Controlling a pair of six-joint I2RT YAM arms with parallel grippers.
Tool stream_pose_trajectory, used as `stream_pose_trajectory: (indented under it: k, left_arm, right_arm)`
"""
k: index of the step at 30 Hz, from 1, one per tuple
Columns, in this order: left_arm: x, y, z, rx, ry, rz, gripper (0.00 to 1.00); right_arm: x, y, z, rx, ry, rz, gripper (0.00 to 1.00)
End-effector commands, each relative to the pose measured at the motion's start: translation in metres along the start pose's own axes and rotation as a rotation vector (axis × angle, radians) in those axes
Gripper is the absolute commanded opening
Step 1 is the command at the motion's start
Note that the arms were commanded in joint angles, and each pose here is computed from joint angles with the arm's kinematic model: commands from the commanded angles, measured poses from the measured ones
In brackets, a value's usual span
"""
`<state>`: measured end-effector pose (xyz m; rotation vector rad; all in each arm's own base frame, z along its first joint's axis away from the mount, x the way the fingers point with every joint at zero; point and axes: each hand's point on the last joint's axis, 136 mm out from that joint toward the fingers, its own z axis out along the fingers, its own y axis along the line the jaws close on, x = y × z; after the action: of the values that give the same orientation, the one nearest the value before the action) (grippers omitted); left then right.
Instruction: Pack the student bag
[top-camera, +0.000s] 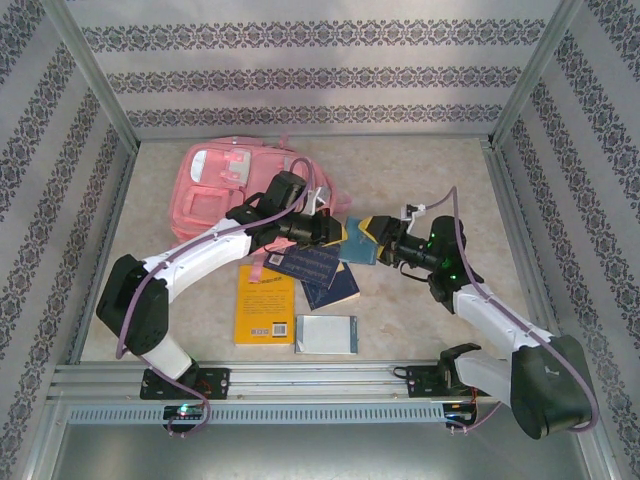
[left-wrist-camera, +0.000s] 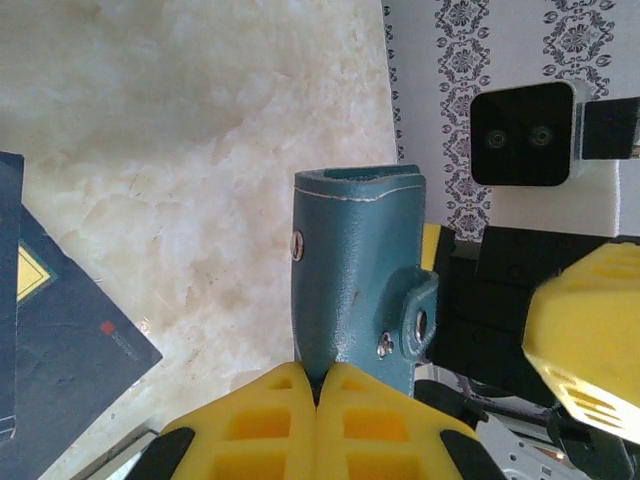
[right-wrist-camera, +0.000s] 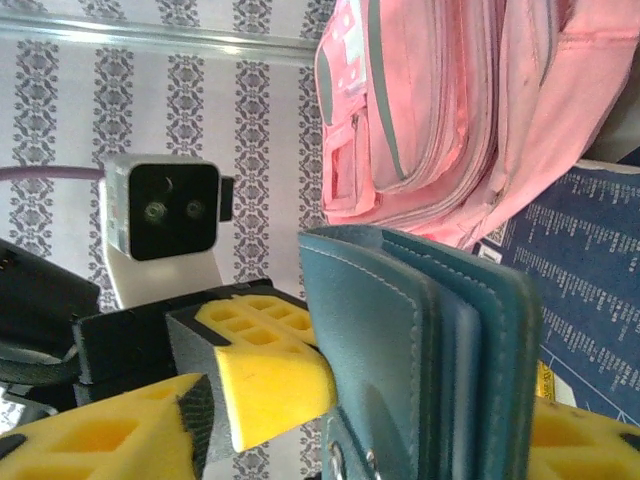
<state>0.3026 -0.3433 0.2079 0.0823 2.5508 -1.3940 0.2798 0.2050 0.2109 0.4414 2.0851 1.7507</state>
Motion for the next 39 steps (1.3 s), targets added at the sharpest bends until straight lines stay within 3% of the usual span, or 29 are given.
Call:
stream_pose_trajectory:
  k: [1, 5, 7, 10, 14, 21, 26, 32, 39]
  left_arm:
    - [-0.002, -0.001, -0.008, -0.004, -0.012, 0.023, 0.00]
    - [-0.004, -0.005, -0.010, 0.009, -0.025, 0.029, 0.05]
    - [-0.003, -0.005, -0.012, 0.002, -0.028, 0.030, 0.18]
    - [-0.002, -0.001, -0.016, -0.033, -0.028, 0.040, 0.45]
    - [-0.022, 0.018, -0.039, -0.181, -0.096, 0.044, 0.59]
    - [-0.085, 0.070, -0.092, -0.408, -0.269, 0.008, 0.62]
    - [-0.133, 0.107, -0.108, -0.457, -0.340, -0.035, 0.62]
    - [-0.181, 0.139, -0.088, -0.444, -0.327, -0.032, 0.59]
    - [-0.209, 0.145, -0.048, -0.345, -0.286, -0.013, 0.52]
  right_arm:
    - [0.003, 0.022, 0.007, -0.049, 0.027, -0.056, 0.54]
    - [0.001, 0.016, 0.007, -0.020, 0.014, -0.050, 0.34]
    - [-0.001, 0.012, 0.006, 0.000, 0.003, -0.050, 0.24]
    - [-0.002, 0.007, 0.004, 0.029, -0.004, -0.050, 0.15]
    - [-0.002, -0.011, -0.005, 0.129, -0.034, -0.045, 0.05]
    - [0.008, -0.043, -0.027, 0.300, -0.060, -0.039, 0.04]
    - [0.016, -0.049, -0.036, 0.355, -0.039, -0.035, 0.05]
    - [0.024, -0.052, -0.048, 0.415, -0.016, -0.036, 0.04]
    - [0.024, -0.058, -0.054, 0.434, -0.008, 0.000, 0.04]
